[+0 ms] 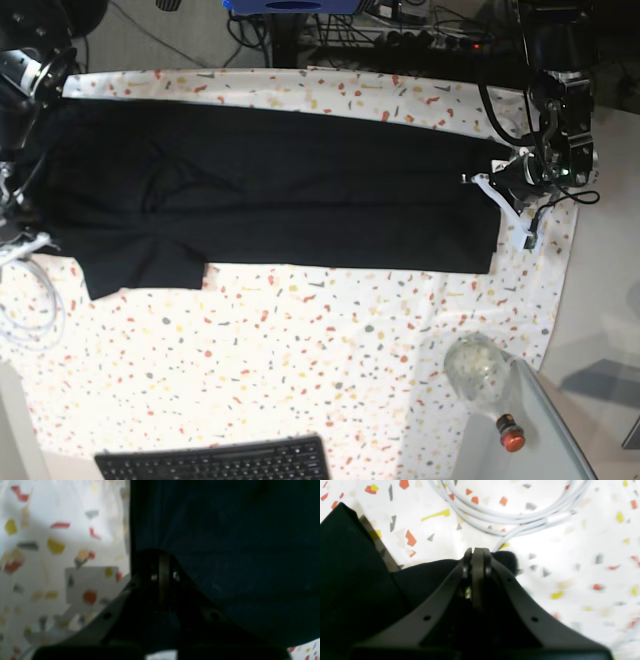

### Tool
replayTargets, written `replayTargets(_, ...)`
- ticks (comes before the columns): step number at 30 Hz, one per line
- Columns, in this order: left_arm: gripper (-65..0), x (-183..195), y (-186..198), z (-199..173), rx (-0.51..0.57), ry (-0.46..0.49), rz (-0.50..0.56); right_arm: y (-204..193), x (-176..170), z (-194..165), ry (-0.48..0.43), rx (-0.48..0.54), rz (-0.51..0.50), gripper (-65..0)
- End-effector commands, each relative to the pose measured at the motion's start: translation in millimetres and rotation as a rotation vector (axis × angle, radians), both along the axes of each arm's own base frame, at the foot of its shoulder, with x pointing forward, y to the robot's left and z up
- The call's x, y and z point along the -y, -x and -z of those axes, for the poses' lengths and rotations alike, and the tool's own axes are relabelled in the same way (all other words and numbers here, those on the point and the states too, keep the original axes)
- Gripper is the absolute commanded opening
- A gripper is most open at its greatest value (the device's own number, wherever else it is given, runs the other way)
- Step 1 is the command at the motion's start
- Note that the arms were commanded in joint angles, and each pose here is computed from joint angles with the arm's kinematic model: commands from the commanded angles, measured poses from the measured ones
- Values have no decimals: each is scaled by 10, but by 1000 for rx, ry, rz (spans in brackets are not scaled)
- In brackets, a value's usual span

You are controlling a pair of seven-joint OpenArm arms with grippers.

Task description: Layout the t-shirt on the table in an organized manner, then fold the t-shirt properly

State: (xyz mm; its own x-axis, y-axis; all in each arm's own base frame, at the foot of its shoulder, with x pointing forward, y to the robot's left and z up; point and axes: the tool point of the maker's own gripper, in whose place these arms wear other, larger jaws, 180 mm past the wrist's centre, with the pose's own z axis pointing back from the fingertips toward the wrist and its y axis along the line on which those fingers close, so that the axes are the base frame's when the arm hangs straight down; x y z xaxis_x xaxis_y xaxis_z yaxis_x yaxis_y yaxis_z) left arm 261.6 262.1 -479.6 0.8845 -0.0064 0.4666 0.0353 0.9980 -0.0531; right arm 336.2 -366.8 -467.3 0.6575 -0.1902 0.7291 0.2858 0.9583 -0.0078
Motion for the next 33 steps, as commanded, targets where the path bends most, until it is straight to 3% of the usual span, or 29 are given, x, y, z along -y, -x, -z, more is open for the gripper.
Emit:
replayTargets(1, -650, -82, -102, -123, 38, -22, -1, -197, 263, -464, 87, 121, 7, -650)
replayTargets(5, -650, -68, -56, -186, 25, -34, 14, -306, 127, -1004, 178, 178, -26, -650)
replayTargets(7, -650, -50, -64, -241, 40, -41, 25, -359, -24, -1098, 176, 141, -47, -650)
replayTargets(9, -650, -47, -92, -281, 54, -44, 28, -557, -343, -1093, 158, 94, -155, -650)
replayTargets(10, -650, -42, -88, -286, 55, -44, 29, -615, -485, -1041, 145, 68, -201, -591)
replayTargets(13, -650, -59, -115, -372, 82, -51, 28, -741, -823, -872, 89, 32, -281, -302)
replayTargets(14, -650, -117, -68, -388, 85, -55, 8, -780, -907, -827, 71, 25, -293, -231)
replayTargets(15, -650, -187, -44, -433, 98, -60, -12, -796, -952, -767, 58, 8, -303, -201)
replayTargets(23, -650, -774, 252, -652, 136, -101, -66, -882, -1142, -400, -75, -79, -303, -264)
replayTargets(33, -650, -894, 385, -651, 125, -111, -91, -920, -1111, -220, -99, -65, -204, -266)
